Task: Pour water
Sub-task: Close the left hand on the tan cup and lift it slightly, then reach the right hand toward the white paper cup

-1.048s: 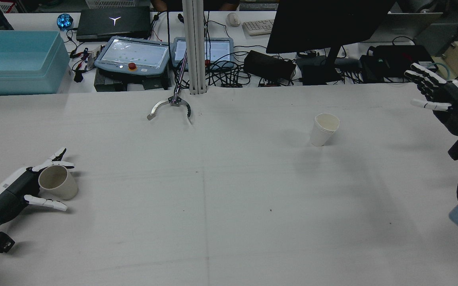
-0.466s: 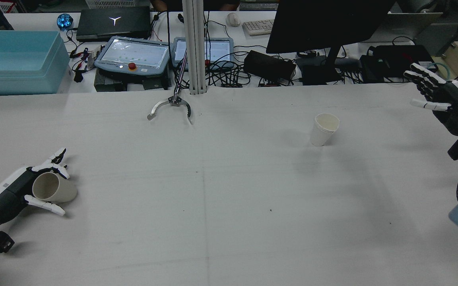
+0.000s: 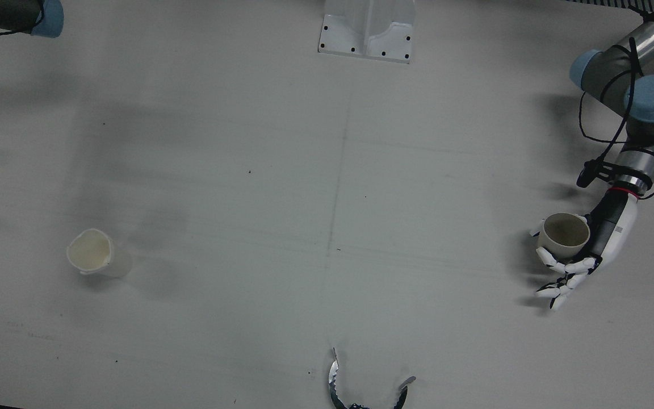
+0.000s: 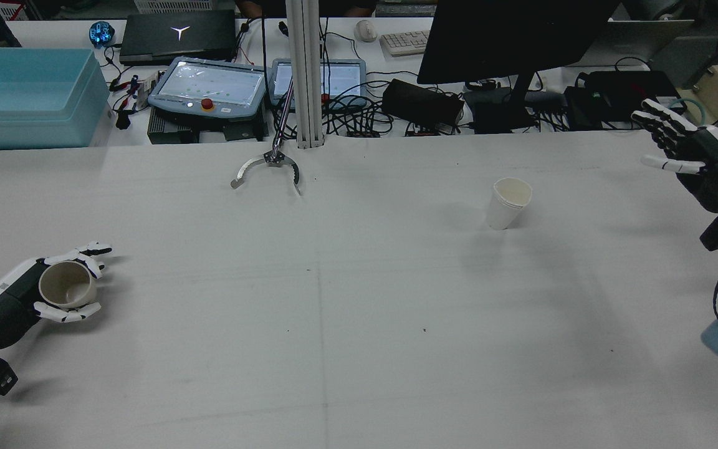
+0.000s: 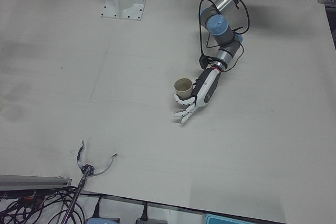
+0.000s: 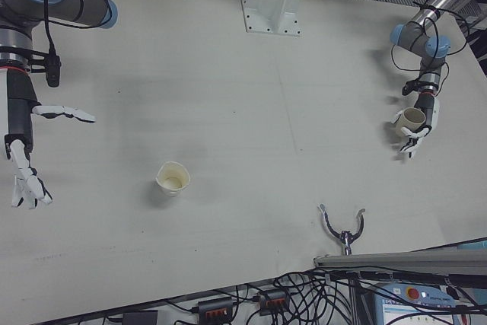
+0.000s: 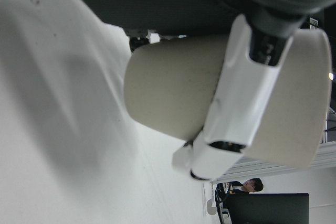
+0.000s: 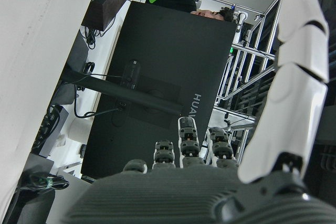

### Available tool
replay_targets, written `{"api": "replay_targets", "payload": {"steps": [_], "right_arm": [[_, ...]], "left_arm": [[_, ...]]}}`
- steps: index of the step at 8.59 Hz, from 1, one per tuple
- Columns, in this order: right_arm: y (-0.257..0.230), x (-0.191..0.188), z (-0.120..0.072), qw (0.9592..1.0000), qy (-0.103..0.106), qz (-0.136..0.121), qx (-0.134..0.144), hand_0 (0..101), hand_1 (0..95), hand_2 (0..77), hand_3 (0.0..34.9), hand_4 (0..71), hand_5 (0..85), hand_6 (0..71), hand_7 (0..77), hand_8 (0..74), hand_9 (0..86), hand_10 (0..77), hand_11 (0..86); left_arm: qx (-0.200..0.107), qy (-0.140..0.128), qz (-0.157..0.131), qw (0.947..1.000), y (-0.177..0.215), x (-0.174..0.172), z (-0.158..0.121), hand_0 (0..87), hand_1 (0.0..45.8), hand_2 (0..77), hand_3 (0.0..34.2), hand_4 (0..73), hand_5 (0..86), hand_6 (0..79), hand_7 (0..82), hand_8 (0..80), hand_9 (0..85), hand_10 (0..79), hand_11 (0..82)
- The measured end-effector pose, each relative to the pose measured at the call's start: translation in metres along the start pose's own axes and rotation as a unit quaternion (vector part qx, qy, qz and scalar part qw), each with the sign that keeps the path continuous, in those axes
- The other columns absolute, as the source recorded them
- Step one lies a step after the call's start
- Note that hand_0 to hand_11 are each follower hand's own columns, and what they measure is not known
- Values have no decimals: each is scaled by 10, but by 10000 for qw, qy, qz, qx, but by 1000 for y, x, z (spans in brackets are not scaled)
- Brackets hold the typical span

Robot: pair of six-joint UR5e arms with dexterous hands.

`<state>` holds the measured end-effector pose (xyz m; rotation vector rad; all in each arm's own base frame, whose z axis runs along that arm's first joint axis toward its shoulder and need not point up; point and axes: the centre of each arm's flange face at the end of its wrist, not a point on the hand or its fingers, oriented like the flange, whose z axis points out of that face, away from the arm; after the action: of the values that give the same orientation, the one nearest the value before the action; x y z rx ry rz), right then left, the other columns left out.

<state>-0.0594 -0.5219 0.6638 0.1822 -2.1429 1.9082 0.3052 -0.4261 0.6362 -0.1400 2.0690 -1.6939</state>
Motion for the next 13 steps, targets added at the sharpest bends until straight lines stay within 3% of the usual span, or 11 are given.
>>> {"api": "replay_targets", "payload": {"steps": [1, 3, 5, 6, 9, 10, 13], "right_arm": [[1, 4, 8, 10000, 8, -2, -10, 507, 180, 142, 20, 76, 82, 153, 164, 82, 71, 0, 11], [6, 19, 23, 9999, 96, -49, -49, 507, 180, 153, 23, 76, 82, 153, 164, 82, 71, 0, 5], [9, 43, 26, 9995, 265, -135, -64, 507, 180, 153, 23, 71, 82, 153, 164, 82, 71, 0, 5], [12, 62, 25, 9992, 359, -150, -62, 506, 191, 153, 36, 87, 82, 153, 175, 82, 71, 0, 5], [-4, 120, 25, 9979, 578, -229, 152, 516, 202, 153, 33, 87, 82, 142, 164, 82, 65, 0, 5], [0, 132, 31, 9980, 567, -224, 143, 525, 213, 98, 88, 0, 71, 33, 22, 44, 27, 0, 11], [49, 156, 55, 9991, 335, -227, -130, 523, 202, 120, 70, 0, 76, 60, 38, 44, 27, 0, 11]], "left_arm": [[5, 10, -63, 10000, 4, 4, -1, 801, 300, 344, 4, 480, 425, 120, 202, 60, 22, 104, 180], [66, -10, -242, 9997, 9, 9, -4, 800, 289, 360, 4, 491, 420, 120, 196, 60, 27, 98, 180], [84, -57, -381, 9992, 13, 11, -5, 799, 284, 365, 2, 491, 420, 131, 196, 60, 27, 98, 180], [92, -74, -400, 9991, 16, 12, -6, 799, 284, 365, 3, 491, 420, 120, 153, 60, 27, 98, 185], [151, -153, -483, 9986, 17, 13, -7, 798, 284, 365, 4, 496, 415, 125, 153, 60, 22, 93, 169], [162, -174, -491, 9985, 18, 13, -8, 799, 284, 365, 2, 496, 415, 125, 142, 60, 22, 93, 169], [184, -201, -489, 9984, 18, 12, -9, 797, 284, 365, 3, 496, 415, 104, 147, 60, 22, 98, 169]]}}
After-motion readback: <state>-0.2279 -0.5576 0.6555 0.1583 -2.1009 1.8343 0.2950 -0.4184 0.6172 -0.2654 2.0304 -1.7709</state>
